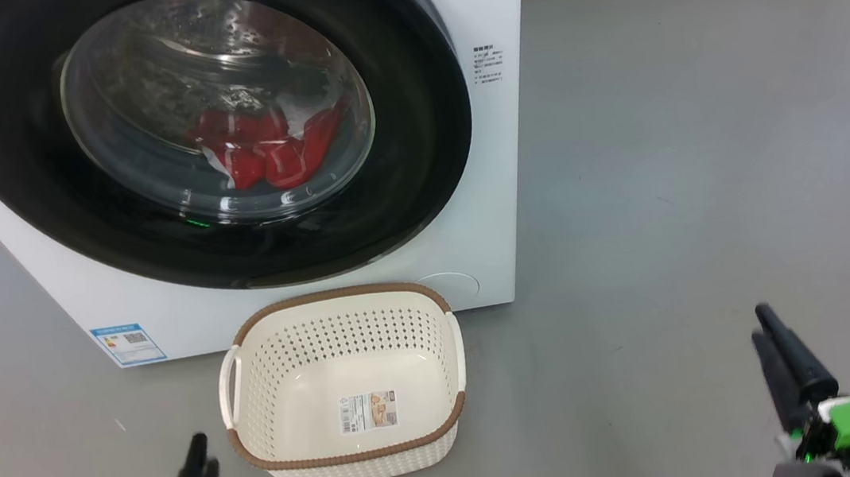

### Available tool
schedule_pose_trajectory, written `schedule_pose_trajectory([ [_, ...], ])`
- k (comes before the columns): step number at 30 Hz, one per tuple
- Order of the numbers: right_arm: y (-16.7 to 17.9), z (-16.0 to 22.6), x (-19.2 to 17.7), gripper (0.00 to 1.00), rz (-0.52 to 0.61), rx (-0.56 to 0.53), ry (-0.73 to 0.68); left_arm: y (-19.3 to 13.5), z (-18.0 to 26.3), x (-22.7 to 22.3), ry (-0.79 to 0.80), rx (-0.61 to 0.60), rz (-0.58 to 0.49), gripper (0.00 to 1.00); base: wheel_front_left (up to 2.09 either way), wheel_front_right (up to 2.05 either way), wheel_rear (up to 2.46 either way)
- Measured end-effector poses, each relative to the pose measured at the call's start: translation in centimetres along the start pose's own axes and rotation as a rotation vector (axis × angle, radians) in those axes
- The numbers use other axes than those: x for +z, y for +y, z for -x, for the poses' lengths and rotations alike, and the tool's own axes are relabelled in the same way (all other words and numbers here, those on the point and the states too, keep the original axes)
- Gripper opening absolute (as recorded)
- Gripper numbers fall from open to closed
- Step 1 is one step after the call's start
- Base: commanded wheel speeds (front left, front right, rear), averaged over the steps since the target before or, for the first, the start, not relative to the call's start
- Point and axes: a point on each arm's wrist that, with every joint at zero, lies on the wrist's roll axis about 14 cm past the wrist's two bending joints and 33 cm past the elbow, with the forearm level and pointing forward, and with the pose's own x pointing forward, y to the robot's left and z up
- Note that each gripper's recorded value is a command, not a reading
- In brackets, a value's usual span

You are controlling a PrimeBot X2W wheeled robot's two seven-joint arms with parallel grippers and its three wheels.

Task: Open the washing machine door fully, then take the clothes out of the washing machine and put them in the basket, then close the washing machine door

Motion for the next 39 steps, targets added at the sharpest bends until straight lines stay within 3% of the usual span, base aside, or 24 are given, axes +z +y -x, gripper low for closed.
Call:
schedule_pose_trajectory([
  [1, -0.9, 0.3, -0.1, 0.00, -0.006, -0.025, 0.001, 0.8, 0.3, -0.1, 0.001, 0.022, 0.005, 0.00, 0.00, 0.00, 0.00],
  [2, -1.7, 0.7, -0.2, 1.00, -0.010, -0.050, 0.001, 1.5, 0.6, -0.3, 0.002, 0.044, 0.010, 1.00, 0.00, 0.00, 0.00],
  [5, -3.4, 1.5, -0.7, 1.00, -0.020, -0.100, 0.007, 3.0, 1.2, -0.7, 0.007, 0.087, 0.021, 1.00, 0.00, 0.00, 0.00],
  [25, -2.2, 0.4, -2.3, 1.00, 0.007, -0.066, 0.026, 1.9, 0.2, -1.9, 0.018, 0.058, 0.001, 1.00, 0.00, 0.00, 0.00],
  [39, -1.0, -0.4, -3.0, 1.00, 0.087, -0.034, 0.033, 0.8, -0.5, -2.3, 0.022, 0.031, -0.123, 1.00, 0.00, 0.00, 0.00],
])
